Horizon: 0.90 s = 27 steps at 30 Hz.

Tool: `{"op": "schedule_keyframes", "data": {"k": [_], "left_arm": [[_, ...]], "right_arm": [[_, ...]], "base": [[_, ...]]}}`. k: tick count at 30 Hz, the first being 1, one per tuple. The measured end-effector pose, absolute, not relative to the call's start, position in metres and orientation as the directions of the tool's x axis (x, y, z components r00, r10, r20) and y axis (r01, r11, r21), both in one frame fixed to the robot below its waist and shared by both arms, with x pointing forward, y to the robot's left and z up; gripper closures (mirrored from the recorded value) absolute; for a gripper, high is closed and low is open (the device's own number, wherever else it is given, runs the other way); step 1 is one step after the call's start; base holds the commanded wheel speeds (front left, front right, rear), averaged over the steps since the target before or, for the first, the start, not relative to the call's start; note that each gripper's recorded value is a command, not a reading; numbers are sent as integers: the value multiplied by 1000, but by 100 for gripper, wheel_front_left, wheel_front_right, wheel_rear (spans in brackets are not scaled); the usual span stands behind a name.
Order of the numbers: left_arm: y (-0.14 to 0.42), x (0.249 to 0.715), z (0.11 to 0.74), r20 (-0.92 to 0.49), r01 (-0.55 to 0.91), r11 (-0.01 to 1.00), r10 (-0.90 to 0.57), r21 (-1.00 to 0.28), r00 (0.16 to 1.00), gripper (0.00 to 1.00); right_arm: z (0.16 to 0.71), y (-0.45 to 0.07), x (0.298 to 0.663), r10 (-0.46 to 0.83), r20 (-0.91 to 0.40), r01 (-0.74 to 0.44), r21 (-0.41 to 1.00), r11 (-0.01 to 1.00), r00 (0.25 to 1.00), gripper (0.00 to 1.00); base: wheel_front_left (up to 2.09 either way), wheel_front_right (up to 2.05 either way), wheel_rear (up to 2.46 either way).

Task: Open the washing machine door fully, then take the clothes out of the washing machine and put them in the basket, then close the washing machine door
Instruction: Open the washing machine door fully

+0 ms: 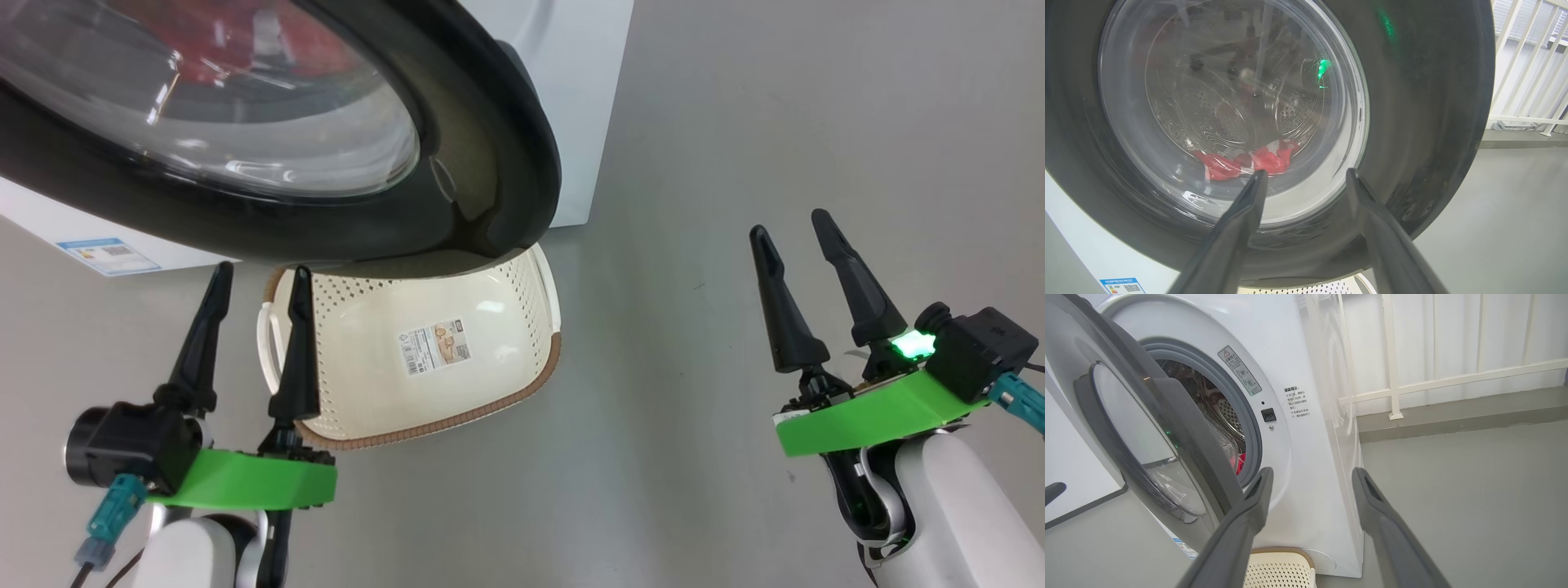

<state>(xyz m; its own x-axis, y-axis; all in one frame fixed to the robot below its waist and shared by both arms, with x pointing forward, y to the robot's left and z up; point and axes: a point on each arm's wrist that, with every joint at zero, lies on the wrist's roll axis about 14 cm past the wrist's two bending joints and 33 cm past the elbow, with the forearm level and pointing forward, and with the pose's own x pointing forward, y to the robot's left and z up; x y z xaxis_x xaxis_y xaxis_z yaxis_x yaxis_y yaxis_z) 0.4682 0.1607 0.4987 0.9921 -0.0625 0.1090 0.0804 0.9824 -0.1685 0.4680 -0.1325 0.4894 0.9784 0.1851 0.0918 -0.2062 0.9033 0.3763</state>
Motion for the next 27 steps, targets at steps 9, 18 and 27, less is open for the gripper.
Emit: {"op": "schedule_keyframes", "data": {"k": [9,18,27], "left_arm": [[164,468,495,98,72,984,-56,-166,994,0],[170,466,486,74,56,986,-45,-156,996,0],[179,465,484,67,32,985,-21,-168,998,0]], "right_arm": [[488,-114,483,225,90,-241,459,855,970,100],[494,-84,523,298,108,-306,564,767,948,100],[512,-41,560,383,101,-268,871,412,918,100]], "base": [[0,0,0],[0,0,0],[0,0,0]]}}
